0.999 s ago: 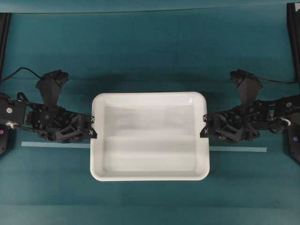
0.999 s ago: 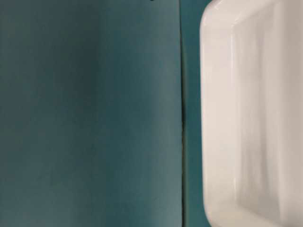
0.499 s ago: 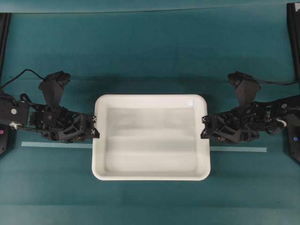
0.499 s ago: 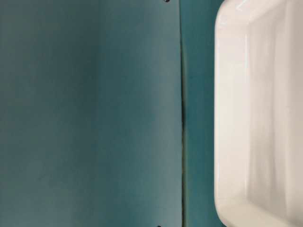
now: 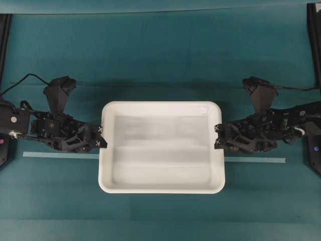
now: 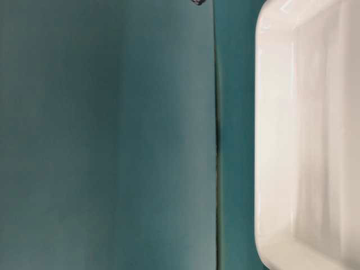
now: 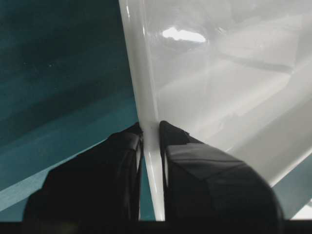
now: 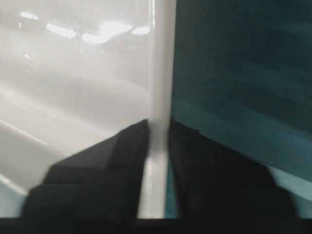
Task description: Lift the white case with both hands.
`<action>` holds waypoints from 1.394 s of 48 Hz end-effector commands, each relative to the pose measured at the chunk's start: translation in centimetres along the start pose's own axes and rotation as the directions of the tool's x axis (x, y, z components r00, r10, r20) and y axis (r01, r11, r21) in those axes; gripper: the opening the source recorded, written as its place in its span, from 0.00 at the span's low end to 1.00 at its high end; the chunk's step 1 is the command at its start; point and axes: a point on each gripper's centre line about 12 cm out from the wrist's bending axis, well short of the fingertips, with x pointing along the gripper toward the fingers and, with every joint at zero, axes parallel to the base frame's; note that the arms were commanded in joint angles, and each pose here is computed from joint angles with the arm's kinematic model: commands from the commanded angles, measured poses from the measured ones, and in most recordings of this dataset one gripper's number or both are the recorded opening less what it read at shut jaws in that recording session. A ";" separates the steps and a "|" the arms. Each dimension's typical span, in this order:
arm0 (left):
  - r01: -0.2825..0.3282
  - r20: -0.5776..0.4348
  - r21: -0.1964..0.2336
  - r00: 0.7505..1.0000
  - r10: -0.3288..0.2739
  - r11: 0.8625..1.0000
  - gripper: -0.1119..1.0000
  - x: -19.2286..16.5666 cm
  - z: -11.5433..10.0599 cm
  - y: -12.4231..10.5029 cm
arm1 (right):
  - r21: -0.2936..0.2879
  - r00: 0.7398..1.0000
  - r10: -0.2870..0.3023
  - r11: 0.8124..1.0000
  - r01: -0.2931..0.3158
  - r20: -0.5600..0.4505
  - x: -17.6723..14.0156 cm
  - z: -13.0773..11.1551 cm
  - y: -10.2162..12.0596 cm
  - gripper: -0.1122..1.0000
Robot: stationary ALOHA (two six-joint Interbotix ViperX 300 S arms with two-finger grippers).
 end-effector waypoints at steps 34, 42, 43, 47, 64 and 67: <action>0.070 0.004 0.106 0.997 -0.071 0.992 0.92 0.6 -0.1 -0.4 | -0.001 1.000 -0.008 1.000 0.008 -0.009 0.4 -0.2 0.6 0.90; 0.129 0.005 0.118 0.991 -0.130 0.985 0.95 -0.8 -0.3 -1.4 | -0.007 1.000 0.029 1.000 -0.029 -0.007 -0.5 -0.1 1.2 0.90; 0.140 0.004 0.121 0.990 -0.141 0.983 0.95 -1.2 -0.3 -1.6 | -0.010 0.999 0.037 0.999 -0.037 -0.006 -0.7 -0.1 1.4 0.90; 0.175 0.007 0.126 0.984 -0.178 0.976 0.95 -2.7 -0.3 -2.3 | -0.019 0.996 0.084 0.996 -0.084 -0.003 -1.9 -0.2 2.0 0.90; 0.309 0.023 0.266 0.945 -0.327 0.913 0.95 -10.2 -0.2 -4.1 | -0.160 0.931 0.360 0.925 -0.346 0.066 -8.1 0.8 5.2 0.90; 0.338 0.027 0.291 0.932 -0.361 0.895 0.95 -11.1 -0.1 -4.3 | -0.190 0.914 0.399 0.906 -0.380 0.077 -9.1 0.9 5.6 0.90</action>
